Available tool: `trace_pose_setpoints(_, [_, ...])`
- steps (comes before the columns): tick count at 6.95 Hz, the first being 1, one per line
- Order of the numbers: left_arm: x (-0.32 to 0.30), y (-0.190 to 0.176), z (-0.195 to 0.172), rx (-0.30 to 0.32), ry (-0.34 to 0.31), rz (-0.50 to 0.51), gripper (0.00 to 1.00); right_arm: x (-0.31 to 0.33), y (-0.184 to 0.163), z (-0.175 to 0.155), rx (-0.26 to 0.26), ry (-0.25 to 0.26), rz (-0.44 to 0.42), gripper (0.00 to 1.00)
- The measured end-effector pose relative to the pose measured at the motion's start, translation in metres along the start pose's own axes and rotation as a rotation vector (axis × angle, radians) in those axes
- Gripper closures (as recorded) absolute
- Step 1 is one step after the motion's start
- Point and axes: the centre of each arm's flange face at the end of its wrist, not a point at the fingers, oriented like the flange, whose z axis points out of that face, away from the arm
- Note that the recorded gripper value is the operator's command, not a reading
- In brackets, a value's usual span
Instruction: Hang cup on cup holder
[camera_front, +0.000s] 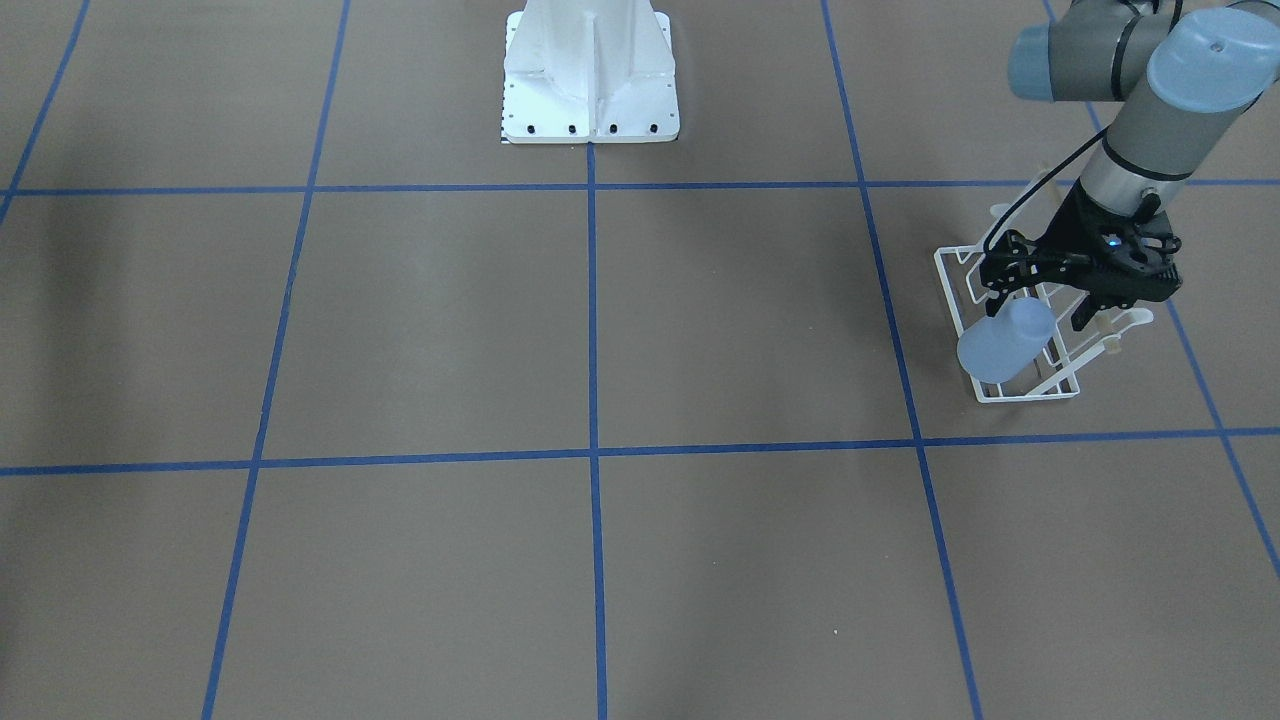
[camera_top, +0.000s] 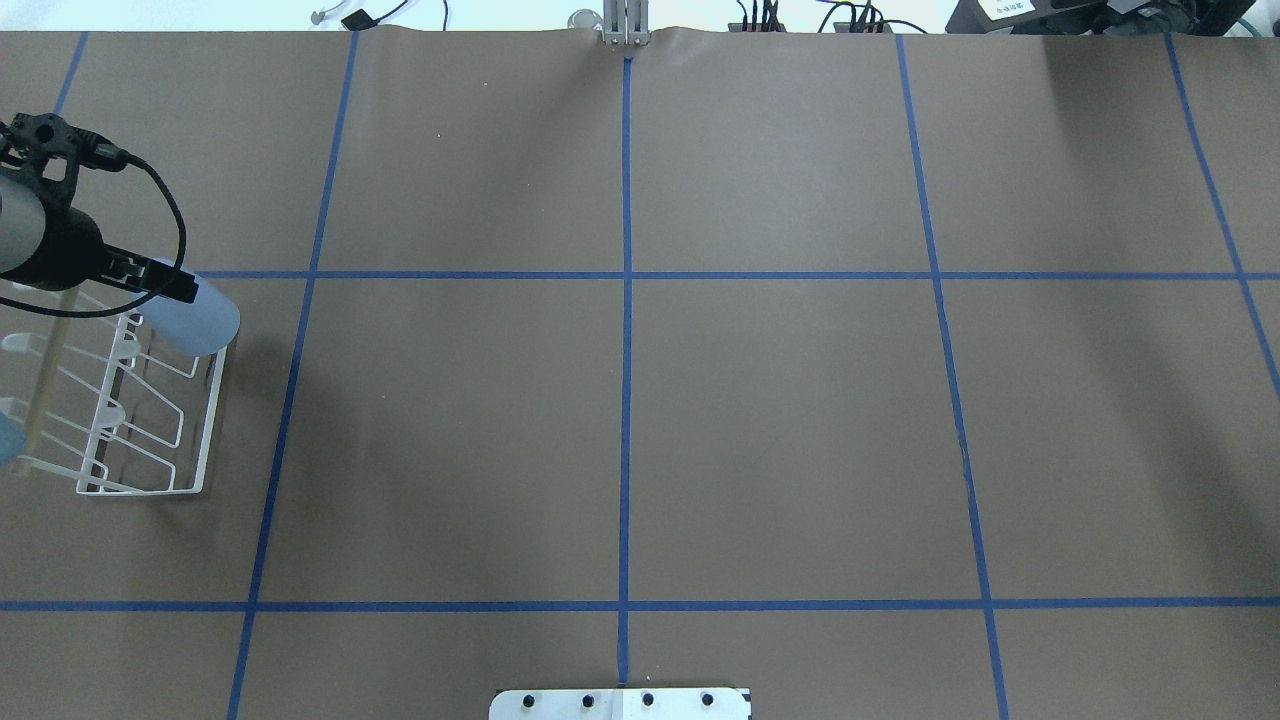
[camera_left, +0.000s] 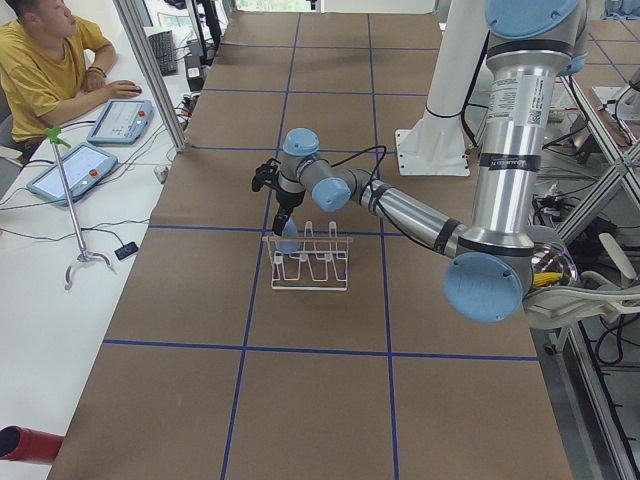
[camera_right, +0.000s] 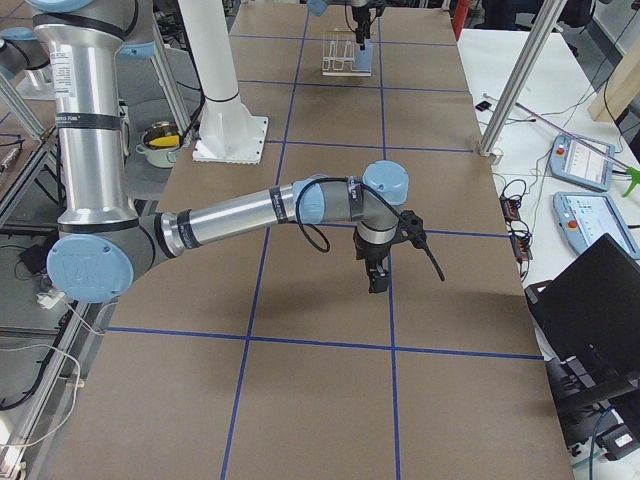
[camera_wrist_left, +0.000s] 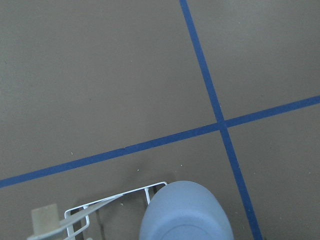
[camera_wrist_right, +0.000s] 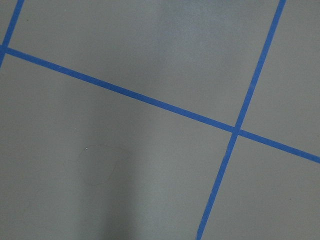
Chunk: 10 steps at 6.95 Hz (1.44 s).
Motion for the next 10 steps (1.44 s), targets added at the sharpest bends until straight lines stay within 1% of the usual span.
trace_pose_setpoints(1, [-0.006, -0.004, -0.008, 0.000, 0.001, 0.001, 0.01, 0.003, 0.004, 0.001, -0.004, 0.003, 0.010, 0.00])
trace_pose_setpoints(2, [-0.030, -0.011, -0.024, -0.011, -0.007, 0.019, 0.01, 0.007, 0.008, 0.003, -0.009, 0.005, 0.020, 0.00])
trace_pose_setpoints(4, [-0.112, -0.021, -0.066, -0.039, -0.063, 0.110, 0.01, 0.019, 0.019, 0.003, -0.011, 0.007, 0.048, 0.00])
trace_pose_setpoints(5, [-0.160, -0.019, -0.085, -0.059, -0.082, 0.143, 0.01, 0.023, 0.023, 0.002, -0.010, 0.008, 0.059, 0.00])
trace_pose_setpoints(7, [-0.251, 0.002, -0.112, -0.097, -0.064, 0.148, 0.01, 0.036, 0.042, 0.007, -0.022, 0.016, 0.089, 0.00])
trace_pose_setpoints(9, [-0.311, 0.047, -0.107, -0.141, -0.060, 0.143, 0.01, 0.050, 0.061, 0.013, -0.037, 0.033, 0.129, 0.00])
trace_pose_setpoints(10, [-0.332, 0.069, -0.111, -0.136, -0.059, 0.113, 0.01, 0.052, 0.064, 0.013, -0.038, 0.037, 0.150, 0.00])
